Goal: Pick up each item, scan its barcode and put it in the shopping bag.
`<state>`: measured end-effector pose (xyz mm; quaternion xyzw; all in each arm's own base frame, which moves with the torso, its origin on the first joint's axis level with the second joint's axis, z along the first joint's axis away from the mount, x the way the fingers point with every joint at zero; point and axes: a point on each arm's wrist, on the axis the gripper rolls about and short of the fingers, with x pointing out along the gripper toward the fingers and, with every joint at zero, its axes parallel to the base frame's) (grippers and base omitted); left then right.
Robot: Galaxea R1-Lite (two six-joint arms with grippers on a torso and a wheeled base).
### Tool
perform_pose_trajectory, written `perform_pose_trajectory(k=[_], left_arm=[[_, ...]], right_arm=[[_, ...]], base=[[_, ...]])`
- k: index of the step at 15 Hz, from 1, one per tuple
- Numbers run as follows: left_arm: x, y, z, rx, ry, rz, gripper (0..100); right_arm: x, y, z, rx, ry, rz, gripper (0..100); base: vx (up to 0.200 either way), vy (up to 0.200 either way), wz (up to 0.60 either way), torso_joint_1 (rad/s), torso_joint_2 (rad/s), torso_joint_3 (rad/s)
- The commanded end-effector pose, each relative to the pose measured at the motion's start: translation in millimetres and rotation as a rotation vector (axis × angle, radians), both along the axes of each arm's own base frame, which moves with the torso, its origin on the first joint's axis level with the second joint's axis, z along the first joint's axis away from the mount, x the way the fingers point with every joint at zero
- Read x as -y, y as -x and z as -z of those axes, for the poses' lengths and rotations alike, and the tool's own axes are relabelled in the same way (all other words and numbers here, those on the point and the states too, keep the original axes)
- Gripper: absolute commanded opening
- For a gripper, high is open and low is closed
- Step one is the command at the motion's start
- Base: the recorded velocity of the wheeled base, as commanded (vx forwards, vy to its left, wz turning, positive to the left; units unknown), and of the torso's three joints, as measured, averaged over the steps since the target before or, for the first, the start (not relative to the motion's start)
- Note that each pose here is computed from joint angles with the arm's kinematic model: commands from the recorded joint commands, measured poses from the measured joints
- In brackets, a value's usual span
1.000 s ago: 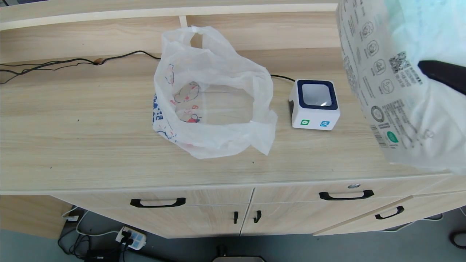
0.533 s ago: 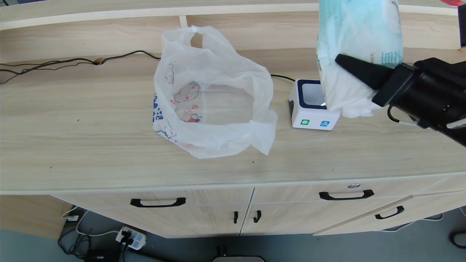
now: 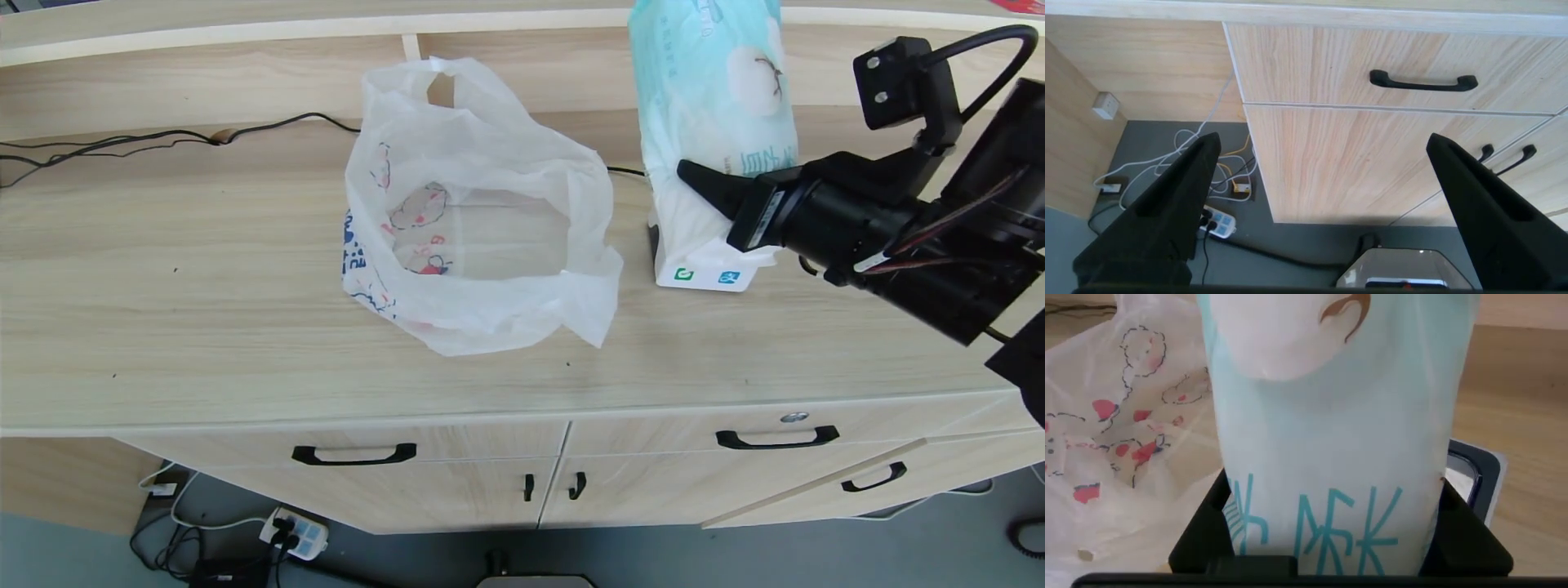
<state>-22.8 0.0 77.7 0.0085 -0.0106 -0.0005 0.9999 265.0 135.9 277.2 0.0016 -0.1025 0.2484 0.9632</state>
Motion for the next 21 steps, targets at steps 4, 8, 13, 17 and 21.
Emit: perform_pose_trajectory(k=[4,8,13,17,21], left_arm=[[0.0,0,-0.1,-0.001,0.0,0.0,100],[0.0,0,-0.1,-0.001,0.0,0.002,100],[0.0,0,0.0,0.0,0.0,0.0,100],[0.0,0,0.0,0.0,0.0,0.0,100],[0.0,0,0.0,0.0,0.0,0.002,100]], right_arm=[[17,-18,7,-0.003,0.042,0.079,0],[17,-17,2,0.026,0.075,0.078,0],[15,-14,-13,0.107,0.098,0.008,0],[24,3,-47,0.219,0.069,0.029,0],[19,19,-34,0.162,0.051,-0.003,0]], base=[[0.0,0.0,0.0,0.0,0.0,0.0],[0.0,0.0,0.0,0.0,0.0,0.0],[0.0,0.0,0.24,0.001,0.0,-0.001],[0.0,0.0,0.6,0.006,0.0,-0.001],[0.0,0.0,0.45,-0.002,0.0,0.001]])
